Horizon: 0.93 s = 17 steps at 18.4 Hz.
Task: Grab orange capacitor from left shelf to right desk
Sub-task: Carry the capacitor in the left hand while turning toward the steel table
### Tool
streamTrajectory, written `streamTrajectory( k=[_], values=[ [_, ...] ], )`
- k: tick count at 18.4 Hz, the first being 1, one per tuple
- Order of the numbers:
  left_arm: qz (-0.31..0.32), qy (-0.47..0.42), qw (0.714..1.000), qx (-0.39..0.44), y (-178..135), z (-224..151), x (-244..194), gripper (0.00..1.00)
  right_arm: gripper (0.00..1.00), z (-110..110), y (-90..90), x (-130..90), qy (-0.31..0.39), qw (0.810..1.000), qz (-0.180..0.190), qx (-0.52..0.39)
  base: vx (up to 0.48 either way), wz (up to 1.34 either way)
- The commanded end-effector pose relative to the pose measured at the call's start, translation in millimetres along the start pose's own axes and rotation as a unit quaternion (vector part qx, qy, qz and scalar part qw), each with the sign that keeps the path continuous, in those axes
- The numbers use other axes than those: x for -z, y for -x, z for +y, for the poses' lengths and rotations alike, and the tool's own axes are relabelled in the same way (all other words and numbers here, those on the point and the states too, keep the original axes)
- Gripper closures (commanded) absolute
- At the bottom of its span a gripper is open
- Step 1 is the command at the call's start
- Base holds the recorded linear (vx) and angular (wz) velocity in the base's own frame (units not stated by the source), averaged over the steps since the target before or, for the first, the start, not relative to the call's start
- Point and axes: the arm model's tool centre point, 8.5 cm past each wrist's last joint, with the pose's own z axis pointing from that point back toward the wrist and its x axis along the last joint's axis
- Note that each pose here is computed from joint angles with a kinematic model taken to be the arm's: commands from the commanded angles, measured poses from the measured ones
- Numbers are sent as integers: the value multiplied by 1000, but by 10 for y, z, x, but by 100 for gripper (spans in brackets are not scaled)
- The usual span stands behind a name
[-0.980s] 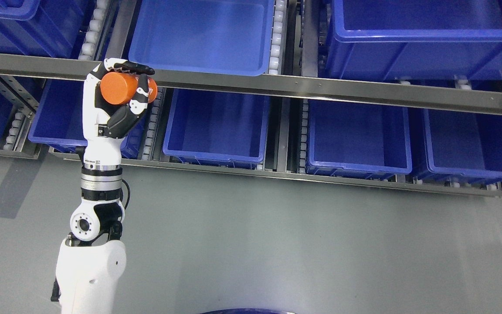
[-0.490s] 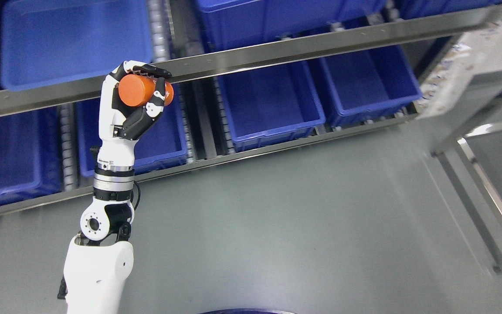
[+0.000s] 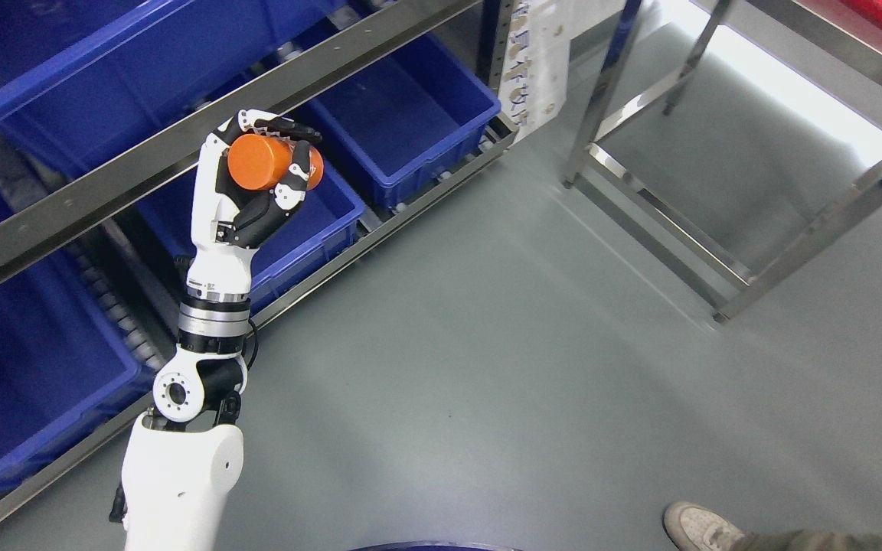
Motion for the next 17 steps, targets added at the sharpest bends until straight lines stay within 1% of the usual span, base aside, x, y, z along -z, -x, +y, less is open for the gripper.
streamTrajectory(
  k=[1,7,12,14,17],
  values=[
    [14,29,999,-12,98,-168,19,97,0,-114,-128,-4,9,1000,-18,3,124,-657],
    [14,42,999,-17,116,-235,141,97,0,-114,-128,-4,9,1000,-18,3,197,-549],
    [32,94,994,-50,222,-667,123,97,0,-114,-128,-4,9,1000,-18,3,300,-360],
    [45,109,992,-54,239,-740,232,97,0,-114,-128,-4,9,1000,-18,3,353,-355],
    [54,130,989,-50,214,-784,561,97,0,-114,-128,-4,9,1000,-18,3,329,-365]
  ],
)
